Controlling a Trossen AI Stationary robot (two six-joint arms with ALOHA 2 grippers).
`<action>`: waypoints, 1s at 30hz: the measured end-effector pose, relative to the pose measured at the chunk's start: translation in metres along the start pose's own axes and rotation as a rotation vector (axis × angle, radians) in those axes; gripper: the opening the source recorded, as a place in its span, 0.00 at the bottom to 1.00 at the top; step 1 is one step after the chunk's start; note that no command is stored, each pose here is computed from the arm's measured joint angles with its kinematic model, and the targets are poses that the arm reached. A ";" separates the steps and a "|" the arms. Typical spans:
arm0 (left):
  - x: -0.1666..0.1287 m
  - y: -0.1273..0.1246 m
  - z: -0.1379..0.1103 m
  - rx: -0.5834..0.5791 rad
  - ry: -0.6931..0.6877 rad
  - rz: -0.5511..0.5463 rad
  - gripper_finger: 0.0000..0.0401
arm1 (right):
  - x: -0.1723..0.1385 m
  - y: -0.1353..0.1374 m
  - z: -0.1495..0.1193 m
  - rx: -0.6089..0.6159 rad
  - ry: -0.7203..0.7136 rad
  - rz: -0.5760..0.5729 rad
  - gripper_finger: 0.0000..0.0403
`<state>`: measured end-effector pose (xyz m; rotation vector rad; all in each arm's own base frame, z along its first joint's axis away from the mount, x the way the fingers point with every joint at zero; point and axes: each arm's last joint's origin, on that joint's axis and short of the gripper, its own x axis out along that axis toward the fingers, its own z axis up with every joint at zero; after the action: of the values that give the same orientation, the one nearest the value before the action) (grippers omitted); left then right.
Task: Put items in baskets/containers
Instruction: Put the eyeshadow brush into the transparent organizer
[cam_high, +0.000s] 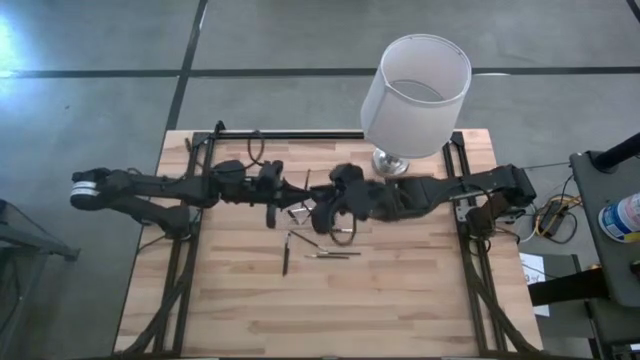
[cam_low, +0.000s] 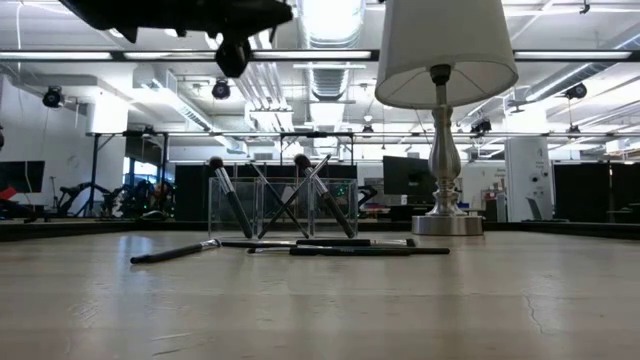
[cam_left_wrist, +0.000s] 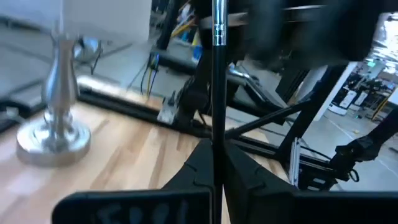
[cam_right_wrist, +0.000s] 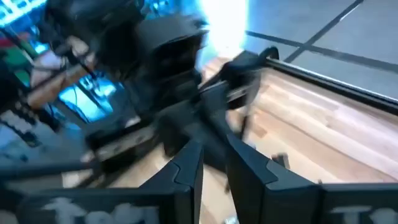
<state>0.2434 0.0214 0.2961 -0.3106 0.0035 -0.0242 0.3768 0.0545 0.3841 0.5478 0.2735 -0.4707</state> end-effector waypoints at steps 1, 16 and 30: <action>-0.003 -0.001 0.001 0.013 -0.009 -0.003 0.02 | 0.003 0.000 0.000 0.008 -0.007 0.006 0.14; -0.017 -0.002 -0.004 0.045 0.002 -0.037 0.03 | 0.014 -0.006 0.004 0.060 -0.069 -0.049 0.39; -0.010 0.002 -0.011 0.043 0.038 -0.027 0.02 | 0.024 -0.005 0.000 0.069 -0.048 -0.016 0.39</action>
<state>0.2329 0.0198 0.2855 -0.2668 0.0365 -0.0573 0.3949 0.0424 0.3727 0.6014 0.2162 -0.5100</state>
